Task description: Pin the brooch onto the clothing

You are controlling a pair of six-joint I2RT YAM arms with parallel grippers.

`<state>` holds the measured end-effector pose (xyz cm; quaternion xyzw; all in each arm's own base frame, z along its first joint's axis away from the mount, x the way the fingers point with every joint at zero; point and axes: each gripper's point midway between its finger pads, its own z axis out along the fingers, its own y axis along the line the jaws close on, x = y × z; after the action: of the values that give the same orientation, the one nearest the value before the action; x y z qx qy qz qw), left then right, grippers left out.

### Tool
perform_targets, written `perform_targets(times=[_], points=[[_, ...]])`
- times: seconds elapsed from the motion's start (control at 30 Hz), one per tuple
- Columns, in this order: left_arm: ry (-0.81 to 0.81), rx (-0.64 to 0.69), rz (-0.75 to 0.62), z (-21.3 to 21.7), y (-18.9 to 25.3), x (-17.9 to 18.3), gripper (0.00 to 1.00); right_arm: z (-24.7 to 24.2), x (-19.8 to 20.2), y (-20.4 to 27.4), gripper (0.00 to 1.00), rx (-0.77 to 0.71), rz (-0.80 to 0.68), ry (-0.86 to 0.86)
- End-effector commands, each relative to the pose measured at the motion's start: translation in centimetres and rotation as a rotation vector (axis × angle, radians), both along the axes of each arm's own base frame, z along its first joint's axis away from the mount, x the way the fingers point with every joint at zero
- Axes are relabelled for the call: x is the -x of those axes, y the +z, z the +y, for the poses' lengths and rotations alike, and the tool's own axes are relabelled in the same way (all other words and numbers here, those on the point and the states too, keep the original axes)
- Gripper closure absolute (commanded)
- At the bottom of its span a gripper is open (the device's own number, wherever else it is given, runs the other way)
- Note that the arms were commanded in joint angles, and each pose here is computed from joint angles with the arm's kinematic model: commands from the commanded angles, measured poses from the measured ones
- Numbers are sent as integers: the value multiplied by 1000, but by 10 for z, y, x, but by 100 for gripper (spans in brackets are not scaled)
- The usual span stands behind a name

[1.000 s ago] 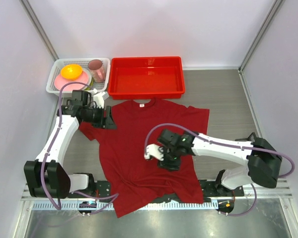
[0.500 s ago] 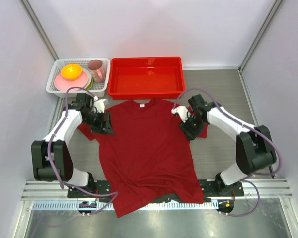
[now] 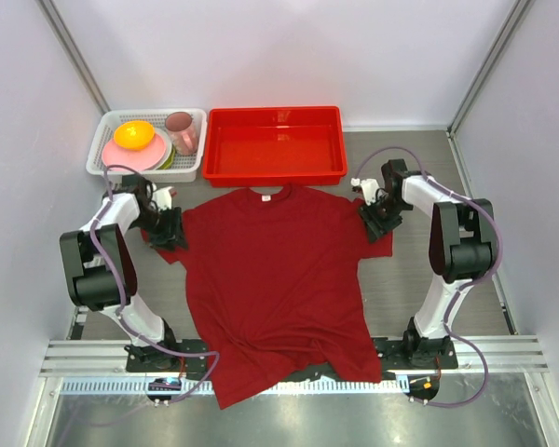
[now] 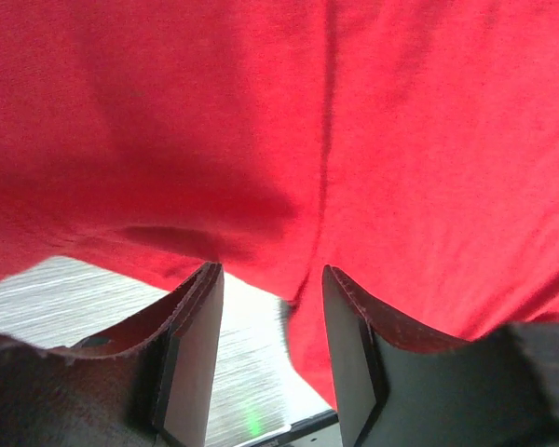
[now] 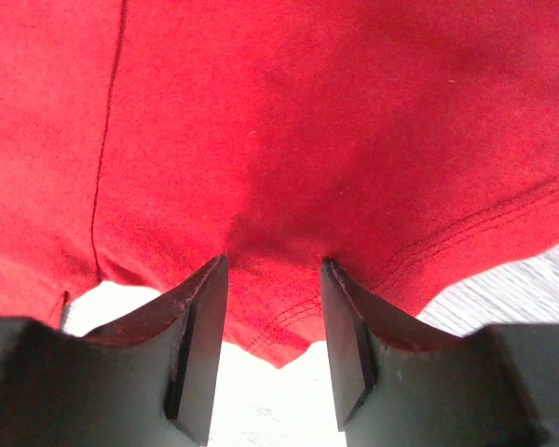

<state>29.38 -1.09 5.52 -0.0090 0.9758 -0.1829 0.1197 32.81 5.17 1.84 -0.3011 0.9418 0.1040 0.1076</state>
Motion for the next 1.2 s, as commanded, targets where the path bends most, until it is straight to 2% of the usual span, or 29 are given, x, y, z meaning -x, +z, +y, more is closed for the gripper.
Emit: perform_targets(times=[0.0,0.1,0.2,0.3,0.4,0.5,0.53,0.67,0.73,0.83,0.97,1.17], points=[[9,-76,-54,32,-5,-20,50,-46,-7,-29,52,125,50,-34],[36,-37,-81,41,-2,-28,47,-71,-22,-33,53,170,36,-100],[50,13,-118,44,5,-36,44,-84,-34,-35,53,199,24,-133],[40,7,-119,48,1,-38,45,-85,-44,-34,53,203,14,-150],[38,38,-128,46,1,-44,48,-84,-52,-34,53,195,13,-160],[2,164,-208,25,23,-46,54,-83,-54,-30,52,187,6,-158],[-16,224,-229,14,31,-46,59,-82,-54,-30,52,186,8,-159],[-59,276,-231,-5,40,-30,72,-80,-54,-27,52,173,11,-163],[-57,276,-203,-7,32,-21,79,-79,-55,-26,52,169,13,-167],[-32,257,-149,-6,15,-15,83,-80,-57,-25,52,171,13,-166],[16,196,-123,5,-5,-21,85,-81,-58,-23,52,177,14,-164],[83,46,-2,35,-40,-25,87,-80,-52,-19,50,174,32,-152]])
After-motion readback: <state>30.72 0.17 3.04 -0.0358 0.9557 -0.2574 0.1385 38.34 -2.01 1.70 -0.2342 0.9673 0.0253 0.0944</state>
